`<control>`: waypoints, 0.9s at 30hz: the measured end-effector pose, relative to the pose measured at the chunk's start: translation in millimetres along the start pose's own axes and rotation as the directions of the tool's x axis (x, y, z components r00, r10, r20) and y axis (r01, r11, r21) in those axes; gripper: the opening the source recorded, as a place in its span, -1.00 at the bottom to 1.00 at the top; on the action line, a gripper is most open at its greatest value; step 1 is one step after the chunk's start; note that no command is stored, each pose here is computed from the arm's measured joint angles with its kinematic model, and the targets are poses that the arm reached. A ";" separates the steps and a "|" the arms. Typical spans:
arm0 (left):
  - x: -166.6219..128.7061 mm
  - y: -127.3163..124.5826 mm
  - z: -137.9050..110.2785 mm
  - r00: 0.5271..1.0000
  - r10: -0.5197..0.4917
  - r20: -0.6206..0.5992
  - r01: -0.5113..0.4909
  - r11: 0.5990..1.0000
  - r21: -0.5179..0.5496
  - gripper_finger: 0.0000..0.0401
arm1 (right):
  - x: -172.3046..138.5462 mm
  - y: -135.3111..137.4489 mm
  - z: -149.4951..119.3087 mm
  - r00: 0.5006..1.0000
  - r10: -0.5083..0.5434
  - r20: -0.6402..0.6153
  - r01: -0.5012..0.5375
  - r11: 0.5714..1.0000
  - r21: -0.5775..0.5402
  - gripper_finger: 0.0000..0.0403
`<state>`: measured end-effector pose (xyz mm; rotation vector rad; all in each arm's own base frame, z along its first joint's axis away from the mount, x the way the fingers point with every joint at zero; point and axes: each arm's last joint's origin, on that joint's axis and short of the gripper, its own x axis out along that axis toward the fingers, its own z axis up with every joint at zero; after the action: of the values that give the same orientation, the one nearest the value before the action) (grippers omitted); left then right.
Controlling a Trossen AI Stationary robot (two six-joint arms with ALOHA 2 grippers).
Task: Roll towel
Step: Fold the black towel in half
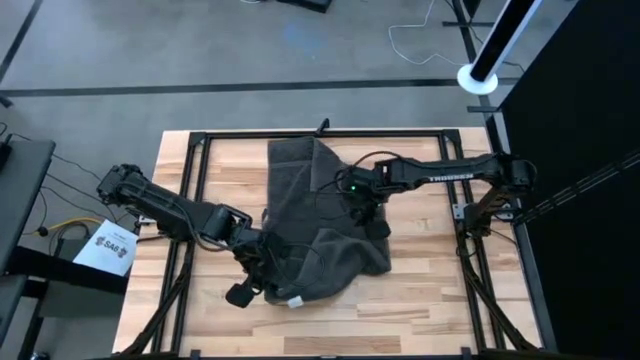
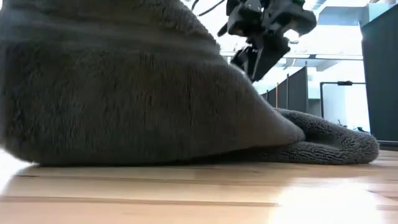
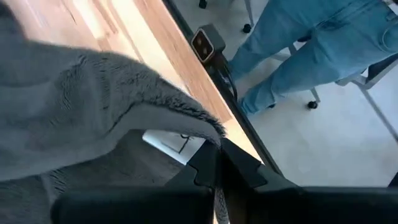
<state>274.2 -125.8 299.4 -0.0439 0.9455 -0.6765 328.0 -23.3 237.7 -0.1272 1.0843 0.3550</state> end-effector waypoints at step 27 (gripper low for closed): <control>-4.4 16.1 -28.0 0.920 0.340 -0.194 -0.375 0.909 -0.183 -1.00 | 16.3 18.9 25.1 0.953 -0.297 -0.053 0.300 0.952 0.060 -0.93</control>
<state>259.5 -103.5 280.6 -0.0080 1.1422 -0.2350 349.4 4.8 236.4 -0.2371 1.0999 0.0436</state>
